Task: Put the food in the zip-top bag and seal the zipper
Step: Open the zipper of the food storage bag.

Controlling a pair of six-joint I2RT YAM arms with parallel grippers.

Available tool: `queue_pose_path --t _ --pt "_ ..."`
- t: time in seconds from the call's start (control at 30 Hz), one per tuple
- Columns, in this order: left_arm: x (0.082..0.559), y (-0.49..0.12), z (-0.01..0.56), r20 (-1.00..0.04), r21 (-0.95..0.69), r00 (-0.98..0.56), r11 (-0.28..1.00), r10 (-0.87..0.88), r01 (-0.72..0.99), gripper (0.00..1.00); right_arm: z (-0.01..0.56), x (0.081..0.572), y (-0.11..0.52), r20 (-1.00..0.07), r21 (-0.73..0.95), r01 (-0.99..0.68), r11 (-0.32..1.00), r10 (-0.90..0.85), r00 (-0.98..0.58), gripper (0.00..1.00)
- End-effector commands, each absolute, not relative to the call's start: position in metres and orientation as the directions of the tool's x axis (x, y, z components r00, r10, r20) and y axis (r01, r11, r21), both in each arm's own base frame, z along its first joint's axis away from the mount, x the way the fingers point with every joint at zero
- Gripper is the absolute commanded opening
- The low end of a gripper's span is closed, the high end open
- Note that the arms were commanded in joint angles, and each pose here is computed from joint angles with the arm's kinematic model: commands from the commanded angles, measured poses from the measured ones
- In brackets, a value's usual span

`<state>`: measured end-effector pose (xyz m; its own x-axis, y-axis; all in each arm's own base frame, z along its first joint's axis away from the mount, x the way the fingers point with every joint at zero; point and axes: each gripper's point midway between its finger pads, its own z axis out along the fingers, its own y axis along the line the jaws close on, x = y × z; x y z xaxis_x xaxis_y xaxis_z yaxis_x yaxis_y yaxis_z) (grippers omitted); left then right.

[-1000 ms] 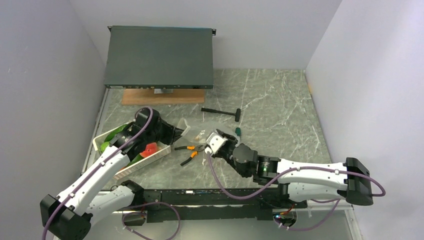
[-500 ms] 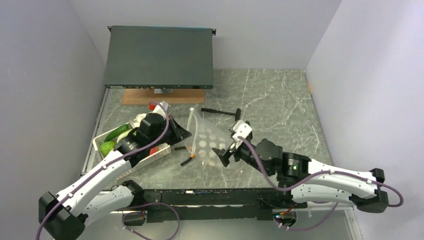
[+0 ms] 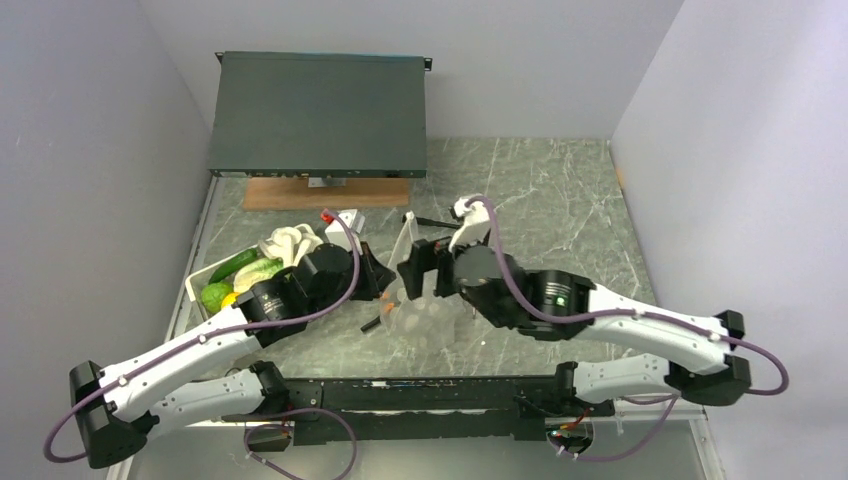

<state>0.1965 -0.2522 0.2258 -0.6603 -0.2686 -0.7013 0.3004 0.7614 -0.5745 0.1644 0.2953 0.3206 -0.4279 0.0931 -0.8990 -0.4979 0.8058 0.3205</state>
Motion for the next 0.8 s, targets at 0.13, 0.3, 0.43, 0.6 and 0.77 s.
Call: queue_pose_path --t 0.13,0.3,0.43,0.6,0.77 --pt "0.203 -0.24 0.249 -0.748 -0.553 -0.544 0.811 -0.38 0.193 0.0 0.306 0.195 0.279 -0.874 0.272 -0.14 0.952 0.183 -0.45 0.97" --pt "0.2 -0.241 0.256 -0.727 -0.612 -0.519 0.766 -0.449 0.196 0.0 0.293 0.199 0.278 -0.888 0.217 -0.119 0.969 0.145 -0.437 0.84" --pt "0.199 -0.249 0.256 -0.709 -0.644 -0.527 0.735 -0.469 0.211 0.0 0.281 0.201 0.287 -0.89 0.203 -0.136 0.97 0.125 -0.437 0.79" --pt "0.196 -0.255 0.261 -0.697 -0.657 -0.545 0.718 -0.466 0.227 0.0 0.268 0.204 0.296 -0.896 0.165 -0.142 0.976 0.088 -0.435 0.79" --pt "0.192 -0.257 0.264 -0.689 -0.666 -0.558 0.707 -0.462 0.237 0.0 0.258 0.208 0.291 -0.904 0.105 -0.105 0.989 0.051 -0.425 0.69"
